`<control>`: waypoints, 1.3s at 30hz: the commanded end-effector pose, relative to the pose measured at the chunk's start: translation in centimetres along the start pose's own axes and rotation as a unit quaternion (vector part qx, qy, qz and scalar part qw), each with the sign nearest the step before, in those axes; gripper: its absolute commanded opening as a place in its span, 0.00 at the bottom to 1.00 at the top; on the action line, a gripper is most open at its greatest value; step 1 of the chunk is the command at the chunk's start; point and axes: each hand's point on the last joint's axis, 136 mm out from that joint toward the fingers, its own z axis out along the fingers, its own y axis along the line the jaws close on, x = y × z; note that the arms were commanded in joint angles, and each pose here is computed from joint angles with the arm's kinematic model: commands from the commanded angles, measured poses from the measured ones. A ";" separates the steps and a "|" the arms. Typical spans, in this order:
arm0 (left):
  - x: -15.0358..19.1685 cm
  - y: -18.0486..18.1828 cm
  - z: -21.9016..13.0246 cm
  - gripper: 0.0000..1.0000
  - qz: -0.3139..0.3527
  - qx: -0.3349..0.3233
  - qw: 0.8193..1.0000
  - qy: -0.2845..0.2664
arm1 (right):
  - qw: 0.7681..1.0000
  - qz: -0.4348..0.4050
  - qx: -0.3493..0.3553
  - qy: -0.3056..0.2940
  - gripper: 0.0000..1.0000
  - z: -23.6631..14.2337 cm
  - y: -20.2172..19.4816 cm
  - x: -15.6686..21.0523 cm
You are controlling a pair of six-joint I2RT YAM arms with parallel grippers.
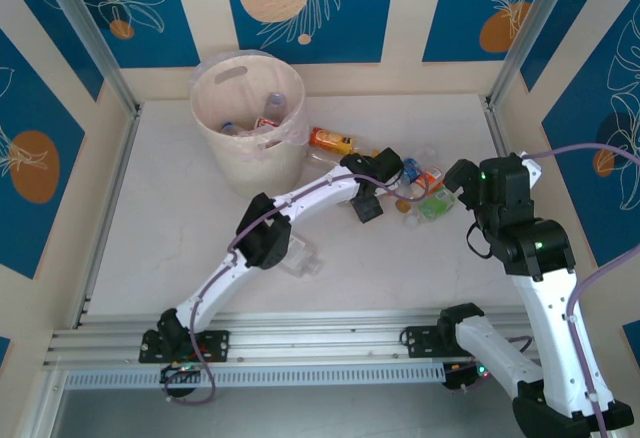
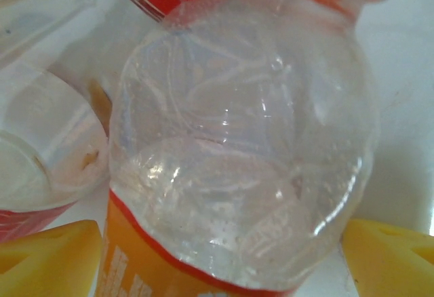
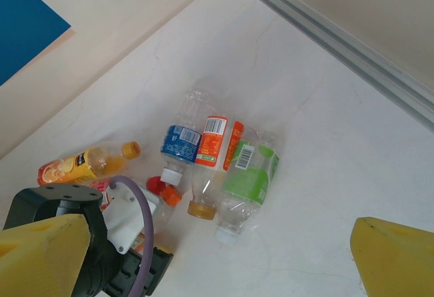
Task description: Put the plastic bottles in the bin
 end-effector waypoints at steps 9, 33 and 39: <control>1.5 -0.6 0.0 0.70 -0.005 0.023 0.999 0.024 | 1.000 0.019 0.008 -0.014 0.99 0.3 -0.4 -0.2; -0.7 2.5 -7.6 0.79 -0.029 -0.022 0.998 -0.052 | 0.999 0.025 0.005 -0.024 0.99 -0.2 -0.5 -0.6; -0.9 1.2 -5.7 0.81 -0.012 0.005 0.999 -0.043 | 0.999 0.031 0.009 -0.035 0.99 -0.8 -1.1 -0.9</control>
